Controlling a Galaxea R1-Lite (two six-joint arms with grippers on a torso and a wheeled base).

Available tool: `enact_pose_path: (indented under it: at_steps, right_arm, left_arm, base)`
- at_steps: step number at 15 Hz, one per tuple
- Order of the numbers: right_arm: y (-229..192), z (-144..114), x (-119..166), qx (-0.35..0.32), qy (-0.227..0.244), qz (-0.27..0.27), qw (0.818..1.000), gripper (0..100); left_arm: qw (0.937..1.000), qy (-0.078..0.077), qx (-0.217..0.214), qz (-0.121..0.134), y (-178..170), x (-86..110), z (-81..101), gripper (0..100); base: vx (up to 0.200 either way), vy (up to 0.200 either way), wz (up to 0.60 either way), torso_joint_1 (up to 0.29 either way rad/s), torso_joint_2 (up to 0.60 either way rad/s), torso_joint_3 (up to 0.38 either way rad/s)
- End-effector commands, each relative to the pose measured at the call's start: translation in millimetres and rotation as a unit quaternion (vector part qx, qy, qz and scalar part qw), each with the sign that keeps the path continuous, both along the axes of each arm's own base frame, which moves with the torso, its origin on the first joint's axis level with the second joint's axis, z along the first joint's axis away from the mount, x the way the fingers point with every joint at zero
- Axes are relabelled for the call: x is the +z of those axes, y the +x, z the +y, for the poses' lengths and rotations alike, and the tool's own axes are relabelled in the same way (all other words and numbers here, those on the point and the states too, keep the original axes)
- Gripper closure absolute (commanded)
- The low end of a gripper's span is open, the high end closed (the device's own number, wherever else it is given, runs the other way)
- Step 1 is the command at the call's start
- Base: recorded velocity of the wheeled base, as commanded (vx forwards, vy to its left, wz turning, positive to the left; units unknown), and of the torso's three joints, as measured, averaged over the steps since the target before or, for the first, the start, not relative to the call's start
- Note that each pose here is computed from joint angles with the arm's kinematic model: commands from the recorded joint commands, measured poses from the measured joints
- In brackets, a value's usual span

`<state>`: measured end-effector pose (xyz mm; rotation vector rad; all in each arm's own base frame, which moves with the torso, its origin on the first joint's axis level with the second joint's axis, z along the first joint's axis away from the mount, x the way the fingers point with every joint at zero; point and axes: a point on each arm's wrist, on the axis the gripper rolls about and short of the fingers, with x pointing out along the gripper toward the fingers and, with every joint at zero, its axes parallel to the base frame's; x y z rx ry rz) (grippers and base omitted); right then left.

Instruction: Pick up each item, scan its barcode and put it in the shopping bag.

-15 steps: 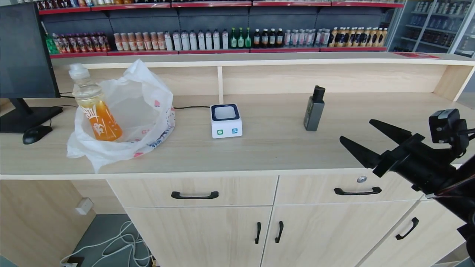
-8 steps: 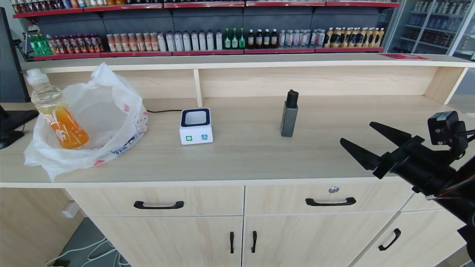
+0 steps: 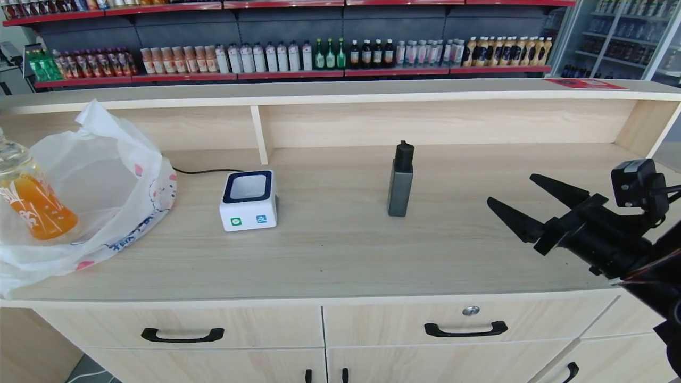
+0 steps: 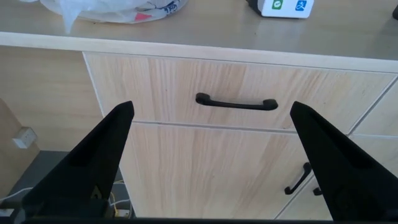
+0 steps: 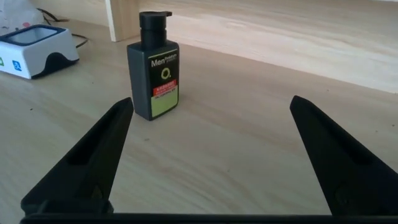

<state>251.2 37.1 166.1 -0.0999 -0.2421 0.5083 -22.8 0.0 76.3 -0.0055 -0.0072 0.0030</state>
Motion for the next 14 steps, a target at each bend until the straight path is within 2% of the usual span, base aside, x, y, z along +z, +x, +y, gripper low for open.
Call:
enact_pose_path:
  at_steps: [1,3,4,6,7,9,14]
  right_arm:
    - [3.9,4.5,2.9,-0.003,0.002,-0.009,1.000,0]
    - [-3.9,39.2,0.7,0.011,0.040,0.013,0.999,0]
    - [-11.6,68.2,1.5,0.021,0.082,0.032,0.996,0]
    - [-11.9,108.2,2.8,-0.023,0.176,0.062,0.982,0]
    - [-3.5,115.6,4.6,-0.036,0.184,0.054,0.981,0]
    - [0.9,118.3,-9.4,-0.045,0.163,0.071,0.983,0]
    - [-2.3,134.9,-19.9,-0.025,0.140,0.083,0.986,0]
  left_arm:
    - [1.0000,0.000,0.000,0.001,0.1,0.0,0.0,0]
    - [1.0000,0.000,0.000,0.000,0.0,0.0,0.0,0]
    - [1.0000,0.000,0.000,0.000,0.0,0.0,0.0,0]
    - [1.0000,0.000,0.000,0.001,0.1,0.0,0.0,0]
    - [1.0000,0.000,0.000,0.001,0.1,0.0,0.0,0]
    - [1.0000,0.000,0.000,0.000,0.0,0.0,0.0,0]
    - [1.0000,0.000,0.000,0.000,0.0,0.0,0.0,0]
  base:
    - [0.000,0.000,0.00,0.000,0.00,0.000]
    - [0.000,0.000,0.00,0.000,0.00,0.000]
    - [0.000,0.000,0.00,0.000,0.00,0.000]
    - [0.000,0.000,0.00,0.000,0.00,0.000]
    - [0.000,0.000,0.00,0.000,0.00,0.000]
    - [0.000,0.000,0.00,0.000,0.00,0.000]
    - [0.000,0.000,0.00,0.000,0.00,0.000]
